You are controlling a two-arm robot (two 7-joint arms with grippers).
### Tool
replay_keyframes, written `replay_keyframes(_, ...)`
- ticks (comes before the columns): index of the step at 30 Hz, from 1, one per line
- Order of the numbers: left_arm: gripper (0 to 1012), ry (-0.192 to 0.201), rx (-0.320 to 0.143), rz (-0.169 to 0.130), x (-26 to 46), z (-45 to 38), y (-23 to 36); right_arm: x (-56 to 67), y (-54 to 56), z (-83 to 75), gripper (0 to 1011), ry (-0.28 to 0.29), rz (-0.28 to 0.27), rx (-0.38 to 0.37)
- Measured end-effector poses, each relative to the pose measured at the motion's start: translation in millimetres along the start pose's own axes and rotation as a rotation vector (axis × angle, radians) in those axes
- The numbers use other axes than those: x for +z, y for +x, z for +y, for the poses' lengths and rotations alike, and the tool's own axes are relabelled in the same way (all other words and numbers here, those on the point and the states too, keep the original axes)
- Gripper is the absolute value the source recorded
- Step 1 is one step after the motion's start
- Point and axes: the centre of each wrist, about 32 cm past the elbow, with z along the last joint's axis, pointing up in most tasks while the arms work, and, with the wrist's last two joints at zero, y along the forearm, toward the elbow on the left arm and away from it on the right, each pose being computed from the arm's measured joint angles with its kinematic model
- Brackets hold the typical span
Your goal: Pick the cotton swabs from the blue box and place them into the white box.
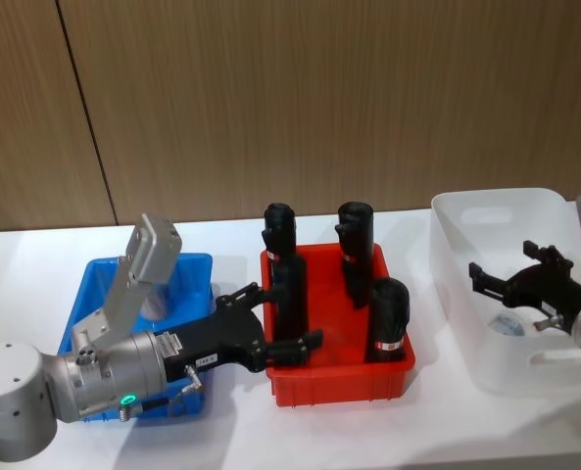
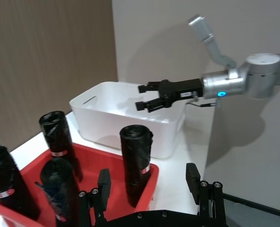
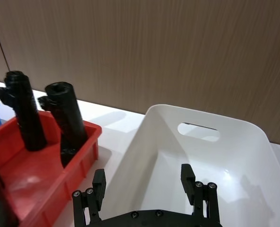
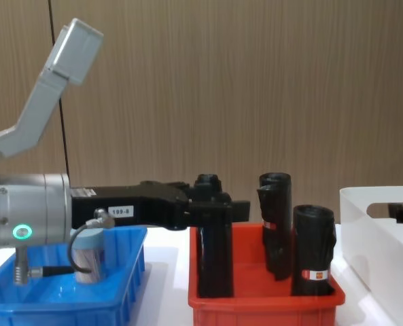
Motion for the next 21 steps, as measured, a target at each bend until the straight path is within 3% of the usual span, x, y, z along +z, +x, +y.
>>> replay_keyframes(2,1004,0.001,0.016,-0.006,-0.2,-0.7,-2.2,-0.3,-2.5,-1.3,1001,0.004,0.000,0.000)
replay_keyframes(21,1004,0.007,0.210,-0.077,-3.8,-8.6,-29.0,-2.6,-61.4,-37.6,1001,0.110,0.017,0.007)
